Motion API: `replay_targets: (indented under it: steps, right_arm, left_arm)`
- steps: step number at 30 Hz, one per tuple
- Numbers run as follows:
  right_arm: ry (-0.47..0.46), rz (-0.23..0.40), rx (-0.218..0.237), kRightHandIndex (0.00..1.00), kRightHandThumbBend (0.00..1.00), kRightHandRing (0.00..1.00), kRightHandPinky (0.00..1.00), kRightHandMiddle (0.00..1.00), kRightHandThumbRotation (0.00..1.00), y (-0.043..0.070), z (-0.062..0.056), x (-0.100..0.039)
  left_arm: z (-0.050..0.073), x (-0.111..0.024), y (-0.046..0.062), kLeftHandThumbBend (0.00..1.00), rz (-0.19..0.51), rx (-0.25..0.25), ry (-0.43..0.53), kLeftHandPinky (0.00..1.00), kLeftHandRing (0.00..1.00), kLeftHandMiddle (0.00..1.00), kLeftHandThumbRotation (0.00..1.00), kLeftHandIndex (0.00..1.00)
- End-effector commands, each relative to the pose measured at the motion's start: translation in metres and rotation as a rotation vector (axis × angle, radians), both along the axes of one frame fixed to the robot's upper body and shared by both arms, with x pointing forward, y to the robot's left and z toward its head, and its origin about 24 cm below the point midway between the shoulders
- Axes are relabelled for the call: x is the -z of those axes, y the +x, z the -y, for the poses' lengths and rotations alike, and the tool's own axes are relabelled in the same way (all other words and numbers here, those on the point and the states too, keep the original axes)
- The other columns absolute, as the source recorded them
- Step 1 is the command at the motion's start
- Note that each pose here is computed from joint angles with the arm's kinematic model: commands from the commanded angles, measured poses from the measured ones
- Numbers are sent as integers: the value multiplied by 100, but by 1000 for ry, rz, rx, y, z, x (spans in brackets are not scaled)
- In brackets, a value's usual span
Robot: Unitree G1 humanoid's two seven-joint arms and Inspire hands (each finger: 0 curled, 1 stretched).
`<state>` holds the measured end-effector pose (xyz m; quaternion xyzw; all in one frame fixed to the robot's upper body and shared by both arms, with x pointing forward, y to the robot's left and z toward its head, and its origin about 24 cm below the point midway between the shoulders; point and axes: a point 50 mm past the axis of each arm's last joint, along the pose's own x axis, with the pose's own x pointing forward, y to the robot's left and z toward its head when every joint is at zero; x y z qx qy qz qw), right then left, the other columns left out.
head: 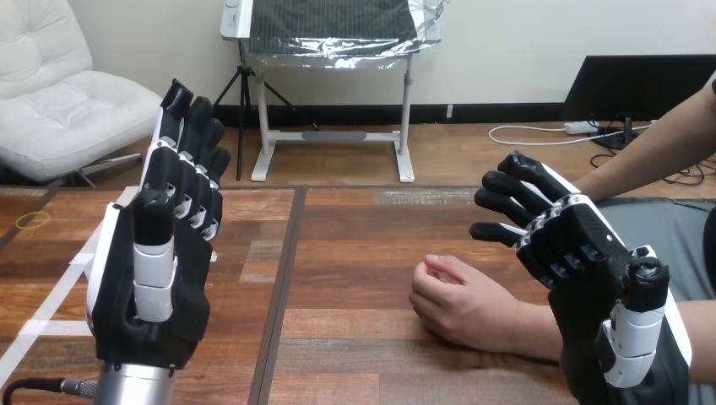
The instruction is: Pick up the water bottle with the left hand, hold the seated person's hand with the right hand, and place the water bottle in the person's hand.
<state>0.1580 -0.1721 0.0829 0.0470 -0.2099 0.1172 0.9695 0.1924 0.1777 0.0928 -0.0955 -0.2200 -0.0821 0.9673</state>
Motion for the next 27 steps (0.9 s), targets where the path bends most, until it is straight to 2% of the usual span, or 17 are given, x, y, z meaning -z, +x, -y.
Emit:
replay_targets:
  steps: [1, 8, 10, 11, 20, 27]
  right_arm:
    - [-3, 76, -5, 84, 83, 82, 72, 83, 100, 9, -2, -12]
    - [-4, 75, -4, 84, 83, 82, 72, 83, 100, 9, -2, -12]
    - [-4, 75, -4, 84, 83, 82, 72, 83, 100, 8, -2, -12]
    - [-5, 75, -4, 84, 83, 82, 72, 82, 100, 8, -2, -12]
    - [-13, 74, -1, 84, 83, 82, 72, 82, 100, 8, -2, -12]
    - [-9, 73, -3, 83, 83, 82, 72, 82, 100, 8, -2, -12]
  left_arm:
    - [1, -11, 8, 89, 55, 0, 31, 100, 100, 100, 83, 100]
    - [0, -12, 8, 96, 49, -42, 67, 100, 100, 100, 67, 100]
    - [0, -12, 8, 97, 53, -51, 72, 100, 100, 100, 60, 100]
    - [0, -12, 8, 98, 55, -59, 75, 100, 100, 100, 54, 100]
    - [0, -13, 8, 100, 61, -110, 107, 100, 100, 100, 26, 100]
    - [1, -13, 7, 100, 72, -137, 130, 100, 100, 100, 13, 100]
